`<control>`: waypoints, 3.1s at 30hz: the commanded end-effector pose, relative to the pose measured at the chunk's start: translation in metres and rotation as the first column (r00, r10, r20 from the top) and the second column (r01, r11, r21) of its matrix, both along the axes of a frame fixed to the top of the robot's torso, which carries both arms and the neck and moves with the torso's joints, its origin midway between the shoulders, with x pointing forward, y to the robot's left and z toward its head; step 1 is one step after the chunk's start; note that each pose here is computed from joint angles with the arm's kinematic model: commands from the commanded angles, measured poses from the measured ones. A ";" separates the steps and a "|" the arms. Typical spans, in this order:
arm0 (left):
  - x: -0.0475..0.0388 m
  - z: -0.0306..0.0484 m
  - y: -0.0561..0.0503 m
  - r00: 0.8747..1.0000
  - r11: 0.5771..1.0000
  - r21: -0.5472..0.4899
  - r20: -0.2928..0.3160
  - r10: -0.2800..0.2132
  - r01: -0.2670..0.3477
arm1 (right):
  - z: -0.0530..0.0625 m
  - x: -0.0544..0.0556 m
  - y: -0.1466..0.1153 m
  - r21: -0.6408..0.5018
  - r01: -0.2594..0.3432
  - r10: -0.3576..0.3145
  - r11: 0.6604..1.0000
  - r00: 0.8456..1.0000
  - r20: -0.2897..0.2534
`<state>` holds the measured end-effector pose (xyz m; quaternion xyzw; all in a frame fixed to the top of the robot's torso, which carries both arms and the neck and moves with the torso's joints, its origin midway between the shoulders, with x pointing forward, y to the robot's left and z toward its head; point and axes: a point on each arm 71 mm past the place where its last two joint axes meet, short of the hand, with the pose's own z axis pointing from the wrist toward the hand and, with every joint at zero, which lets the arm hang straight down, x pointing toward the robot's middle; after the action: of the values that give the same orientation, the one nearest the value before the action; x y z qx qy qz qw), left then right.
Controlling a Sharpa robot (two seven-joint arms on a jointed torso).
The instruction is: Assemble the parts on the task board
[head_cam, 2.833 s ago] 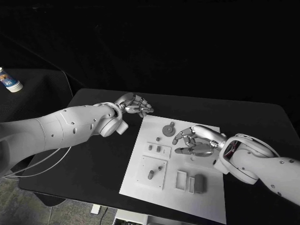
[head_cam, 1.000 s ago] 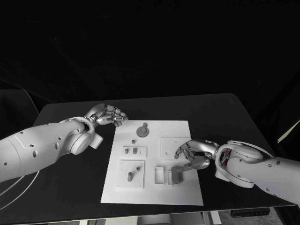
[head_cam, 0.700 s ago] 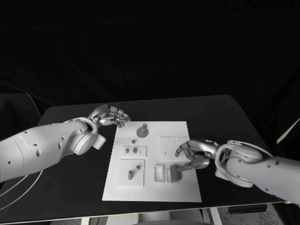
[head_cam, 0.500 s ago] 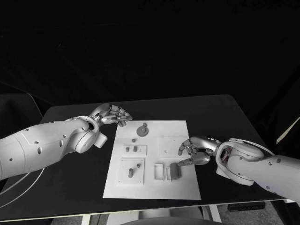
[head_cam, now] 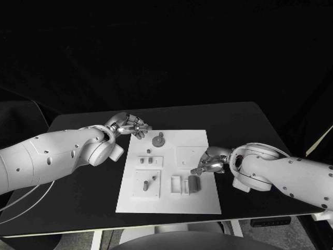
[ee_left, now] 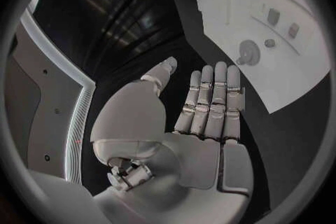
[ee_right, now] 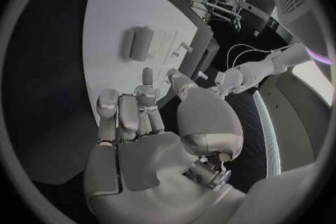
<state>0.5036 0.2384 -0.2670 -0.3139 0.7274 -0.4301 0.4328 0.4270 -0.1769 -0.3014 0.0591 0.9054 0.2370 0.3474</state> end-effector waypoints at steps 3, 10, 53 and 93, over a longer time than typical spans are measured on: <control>-0.0005 -0.0001 -0.002 1.000 1.000 -0.009 -0.012 0.011 -0.011 | -0.006 -0.001 0.007 -0.177 -0.044 0.034 0.983 0.998 -0.061; -0.0015 -0.0003 -0.004 1.000 1.000 -0.012 -0.018 0.007 -0.007 | -0.008 0.000 0.020 -0.257 -0.118 0.111 0.959 0.993 -0.041; -0.0073 0.0044 0.004 1.000 1.000 -0.011 -0.024 0.005 -0.005 | -0.020 0.008 0.049 -0.426 -0.228 0.241 0.875 0.970 -0.024; -0.0065 0.0049 0.006 1.000 1.000 -0.001 -0.026 0.008 -0.008 | -0.024 0.003 0.048 -0.516 -0.231 0.321 0.825 0.943 0.090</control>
<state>0.4967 0.2460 -0.2634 -0.3258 0.7322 -0.4217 0.4242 0.4265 -0.1246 -0.3267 -0.1831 0.9104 0.0587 0.3664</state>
